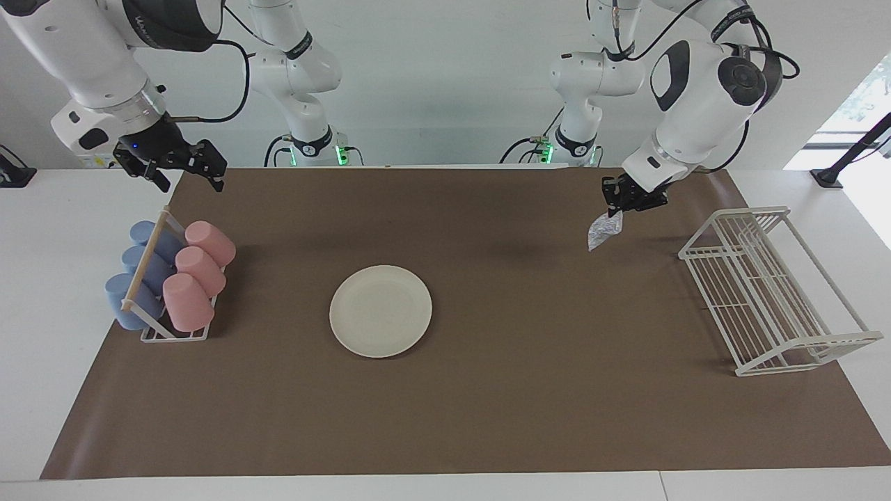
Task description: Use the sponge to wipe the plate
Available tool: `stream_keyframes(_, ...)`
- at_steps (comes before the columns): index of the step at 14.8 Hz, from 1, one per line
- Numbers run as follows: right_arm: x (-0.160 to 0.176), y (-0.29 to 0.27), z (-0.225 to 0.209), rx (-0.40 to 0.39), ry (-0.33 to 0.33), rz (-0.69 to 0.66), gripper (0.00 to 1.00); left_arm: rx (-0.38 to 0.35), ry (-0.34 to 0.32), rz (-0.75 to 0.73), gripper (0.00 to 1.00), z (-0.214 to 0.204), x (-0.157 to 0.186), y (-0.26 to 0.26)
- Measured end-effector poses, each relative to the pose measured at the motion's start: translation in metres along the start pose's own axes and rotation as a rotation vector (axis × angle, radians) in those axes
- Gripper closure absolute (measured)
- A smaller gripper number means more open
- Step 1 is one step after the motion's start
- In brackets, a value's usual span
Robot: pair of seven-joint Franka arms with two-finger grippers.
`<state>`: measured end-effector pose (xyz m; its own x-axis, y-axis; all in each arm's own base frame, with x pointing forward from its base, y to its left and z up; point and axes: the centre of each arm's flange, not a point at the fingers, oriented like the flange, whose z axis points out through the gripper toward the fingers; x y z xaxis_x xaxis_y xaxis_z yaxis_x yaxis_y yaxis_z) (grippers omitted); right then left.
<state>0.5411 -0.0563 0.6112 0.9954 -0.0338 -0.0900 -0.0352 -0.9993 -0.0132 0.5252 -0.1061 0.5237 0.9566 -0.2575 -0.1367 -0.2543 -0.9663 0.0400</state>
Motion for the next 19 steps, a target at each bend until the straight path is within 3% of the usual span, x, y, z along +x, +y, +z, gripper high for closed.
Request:
stream_keyframes(11,0.000,0.001,-0.001,0.000,0.005,0.000,0.00,0.888,-0.001,-0.021,0.94,-0.053,0.015,-0.044)
stream_keyframes(13,0.000,0.001,-0.001,0.000,0.005,0.000,0.00,1.058,-0.018,-0.052,0.94,-0.039,0.030,-0.049)
stream_keyframes(15,0.000,0.001,-0.001,-0.001,0.005,0.000,0.00,1.182,-0.023,-0.093,0.94,-0.010,0.047,-0.060)
stream_keyframes(17,0.000,0.001,-0.001,-0.001,0.005,0.000,0.00,1.283,-0.015,-0.163,0.94,0.027,0.056,-0.078)
stream_keyframes(19,0.000,0.001,-0.001,-0.001,0.005,0.000,0.00,1.329,0.000,-0.248,0.94,0.069,0.063,-0.088)
